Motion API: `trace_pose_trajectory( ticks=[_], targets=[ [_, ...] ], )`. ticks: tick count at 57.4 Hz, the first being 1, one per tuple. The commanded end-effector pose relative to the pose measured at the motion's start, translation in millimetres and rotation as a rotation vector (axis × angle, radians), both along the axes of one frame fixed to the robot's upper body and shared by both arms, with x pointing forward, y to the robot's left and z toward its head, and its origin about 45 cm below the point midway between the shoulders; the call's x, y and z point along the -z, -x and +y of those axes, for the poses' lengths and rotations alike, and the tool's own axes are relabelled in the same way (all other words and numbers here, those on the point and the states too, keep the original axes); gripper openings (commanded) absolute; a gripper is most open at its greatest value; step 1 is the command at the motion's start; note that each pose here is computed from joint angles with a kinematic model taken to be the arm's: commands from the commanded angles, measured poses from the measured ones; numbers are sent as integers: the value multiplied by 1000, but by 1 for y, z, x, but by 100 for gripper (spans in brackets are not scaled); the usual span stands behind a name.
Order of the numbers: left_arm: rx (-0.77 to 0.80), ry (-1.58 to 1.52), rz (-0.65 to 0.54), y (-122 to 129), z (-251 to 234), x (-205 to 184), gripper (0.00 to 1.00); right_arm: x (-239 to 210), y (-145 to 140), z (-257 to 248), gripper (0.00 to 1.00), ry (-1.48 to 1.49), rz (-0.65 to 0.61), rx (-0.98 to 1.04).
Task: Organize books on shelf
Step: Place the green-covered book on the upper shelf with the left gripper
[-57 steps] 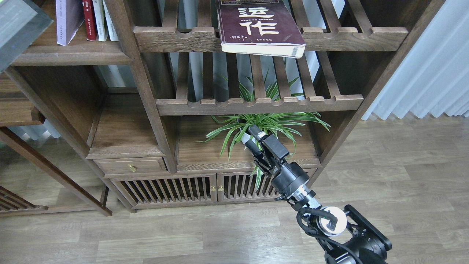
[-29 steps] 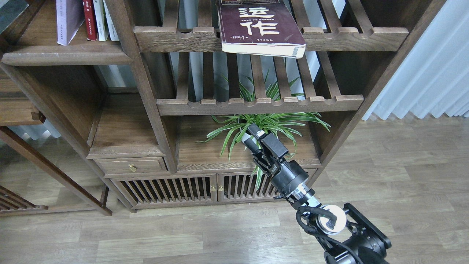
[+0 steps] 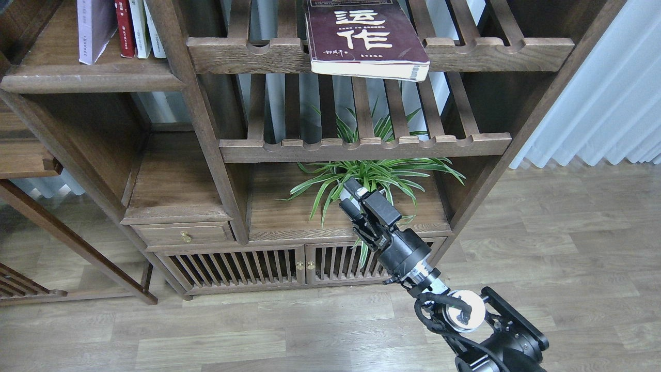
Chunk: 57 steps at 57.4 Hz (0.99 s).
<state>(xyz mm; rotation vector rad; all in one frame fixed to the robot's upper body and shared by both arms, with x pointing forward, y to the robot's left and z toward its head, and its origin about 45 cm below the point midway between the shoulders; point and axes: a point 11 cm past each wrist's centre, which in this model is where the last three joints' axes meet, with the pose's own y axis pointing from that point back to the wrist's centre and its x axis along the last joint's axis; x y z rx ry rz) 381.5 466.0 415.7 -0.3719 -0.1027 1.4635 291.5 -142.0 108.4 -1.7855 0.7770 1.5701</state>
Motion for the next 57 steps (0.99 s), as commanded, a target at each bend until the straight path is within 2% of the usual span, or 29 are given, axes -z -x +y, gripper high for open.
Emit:
trace_pose_trajectory(
  ticks=[1, 13, 25, 41, 57],
  targets=[
    [-53, 5, -25, -9, -1, -3, 0, 2, 0, 0, 88, 3, 4, -1],
    [-43, -80, -1, -43, -24, -7, 0, 3, 0, -1, 88, 5, 8, 2],
    [-38, -167, 28, -51, -28, -1, 0, 3, 1, -1, 90, 5, 9, 3],
    [-26, -250, 10, -71, -39, -19, 0, 4, 1, -1, 90, 6, 11, 1],
    [-18, -291, 39, -87, -46, -7, 0, 0, -2, 0, 90, 2, 0, 1]
  ],
)
